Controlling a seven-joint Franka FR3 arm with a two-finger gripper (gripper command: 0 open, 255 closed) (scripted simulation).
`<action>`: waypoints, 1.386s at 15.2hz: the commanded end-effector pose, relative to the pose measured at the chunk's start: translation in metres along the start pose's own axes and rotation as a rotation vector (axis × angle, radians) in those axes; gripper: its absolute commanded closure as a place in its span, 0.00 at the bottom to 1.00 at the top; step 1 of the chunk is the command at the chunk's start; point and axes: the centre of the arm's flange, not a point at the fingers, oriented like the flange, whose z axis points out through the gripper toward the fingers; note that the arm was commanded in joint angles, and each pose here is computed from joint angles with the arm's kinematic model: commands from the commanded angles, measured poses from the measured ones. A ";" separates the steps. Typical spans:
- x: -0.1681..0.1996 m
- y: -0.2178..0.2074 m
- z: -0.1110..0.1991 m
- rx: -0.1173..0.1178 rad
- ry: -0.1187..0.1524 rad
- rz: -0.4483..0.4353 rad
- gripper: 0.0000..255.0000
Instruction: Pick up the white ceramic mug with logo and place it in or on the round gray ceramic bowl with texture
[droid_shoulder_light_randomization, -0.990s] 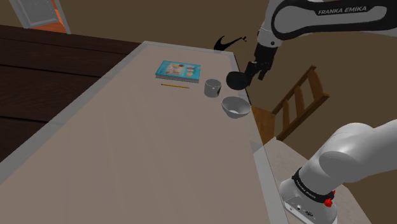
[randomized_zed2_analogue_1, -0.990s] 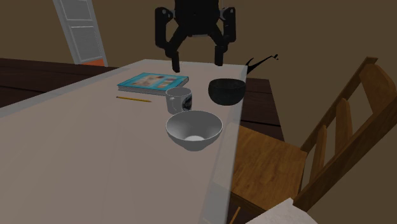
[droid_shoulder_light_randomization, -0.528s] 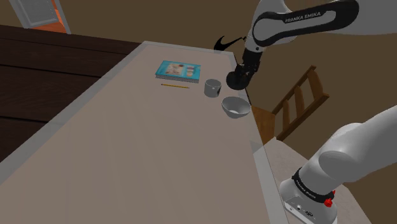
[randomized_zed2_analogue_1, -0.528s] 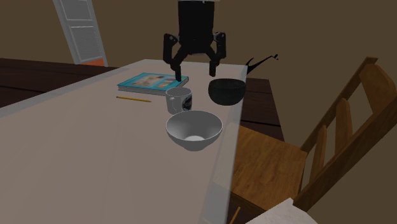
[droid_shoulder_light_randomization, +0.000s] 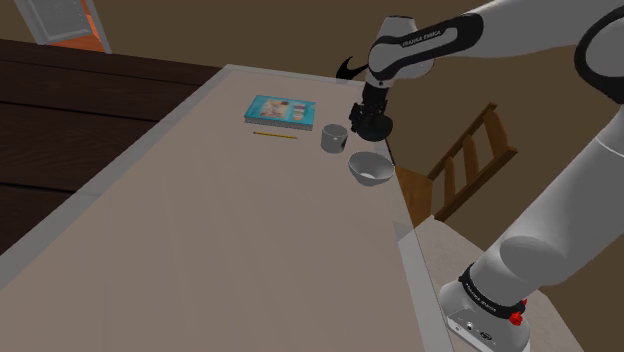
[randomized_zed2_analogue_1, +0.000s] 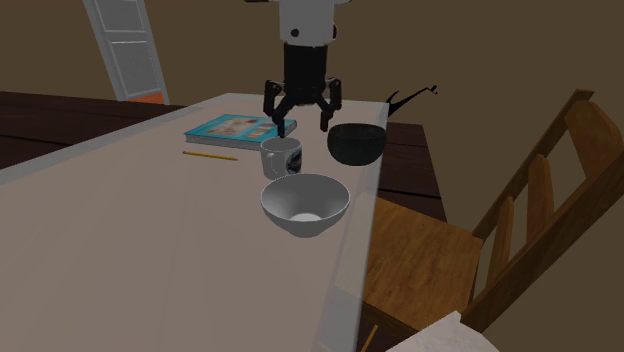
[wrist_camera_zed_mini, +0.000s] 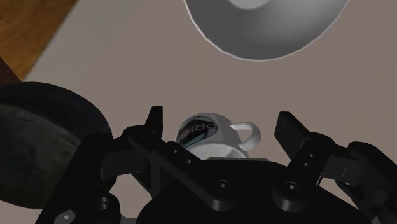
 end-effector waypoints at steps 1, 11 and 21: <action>0.023 0.010 0.010 0.006 0.006 0.001 0.00; 0.108 0.044 0.067 0.032 0.029 0.005 0.00; 0.109 0.043 0.101 0.032 0.029 0.005 0.00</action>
